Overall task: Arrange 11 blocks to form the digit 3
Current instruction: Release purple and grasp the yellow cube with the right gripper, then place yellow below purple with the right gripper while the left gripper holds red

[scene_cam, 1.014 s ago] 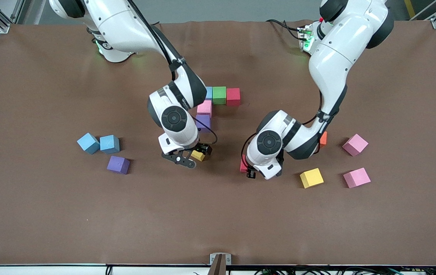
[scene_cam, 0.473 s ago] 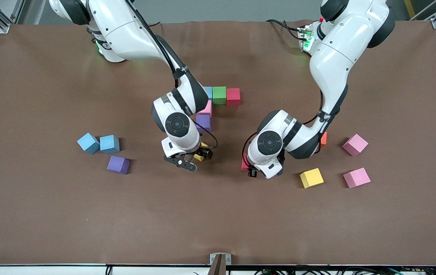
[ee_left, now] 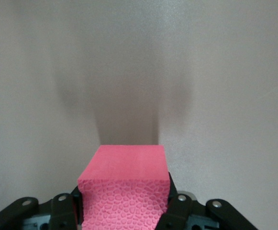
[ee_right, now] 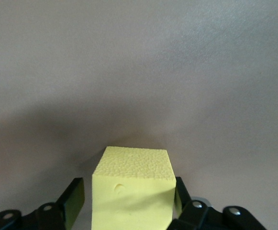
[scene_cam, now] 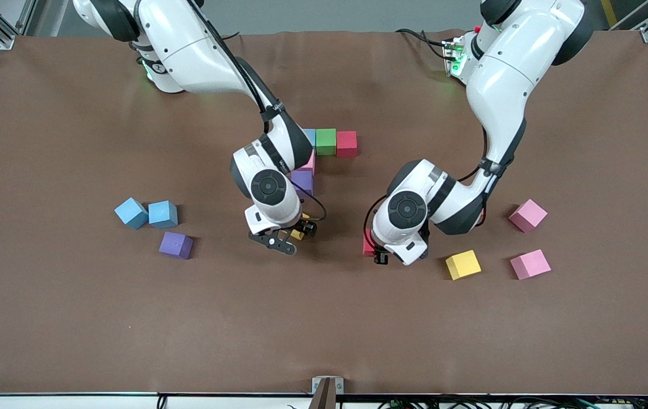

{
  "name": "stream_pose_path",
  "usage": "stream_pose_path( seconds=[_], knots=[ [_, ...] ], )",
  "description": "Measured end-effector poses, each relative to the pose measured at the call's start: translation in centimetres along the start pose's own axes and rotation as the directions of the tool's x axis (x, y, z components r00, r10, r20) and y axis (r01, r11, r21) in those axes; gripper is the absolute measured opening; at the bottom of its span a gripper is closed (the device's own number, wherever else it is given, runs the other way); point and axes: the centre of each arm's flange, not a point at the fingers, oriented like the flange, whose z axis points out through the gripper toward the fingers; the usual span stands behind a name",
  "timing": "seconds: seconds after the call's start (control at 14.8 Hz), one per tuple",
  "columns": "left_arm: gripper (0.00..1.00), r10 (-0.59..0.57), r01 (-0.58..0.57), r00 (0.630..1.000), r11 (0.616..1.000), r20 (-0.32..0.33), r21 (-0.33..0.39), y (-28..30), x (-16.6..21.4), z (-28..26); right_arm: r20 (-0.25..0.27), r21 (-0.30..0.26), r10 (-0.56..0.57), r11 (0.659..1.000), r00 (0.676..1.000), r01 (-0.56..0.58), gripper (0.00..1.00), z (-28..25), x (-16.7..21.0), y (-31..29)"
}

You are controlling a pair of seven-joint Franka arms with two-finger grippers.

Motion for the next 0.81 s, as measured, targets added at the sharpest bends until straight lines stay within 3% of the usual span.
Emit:
stream_pose_path(
  seconds=[0.14,0.2,0.41,0.81],
  knots=[
    [0.59,-0.031,0.031,1.0,0.999,0.002,-0.006,0.0,-0.1,-0.5,0.001,0.0,-0.003,1.0,1.0,0.003,0.59,0.0,-0.2,-0.1],
    [0.59,-0.042,0.042,0.999,0.999,0.004,-0.009,0.0,-0.2,-0.8,0.001,0.0,-0.008,1.0,1.0,0.008,0.57,-0.1,-0.2,-0.1],
    [0.59,-0.06,0.061,0.998,0.998,0.017,-0.033,-0.2,-0.8,-2.8,0.002,0.0,-0.097,0.995,0.995,0.097,0.52,-0.1,-0.4,-0.2],
    [0.59,-0.077,0.077,0.997,0.997,0.007,-0.031,-2.0,-1.9,-5.5,0.009,-0.004,-0.277,0.961,0.961,0.277,0.52,0.0,-1.5,-0.6]
  ],
)
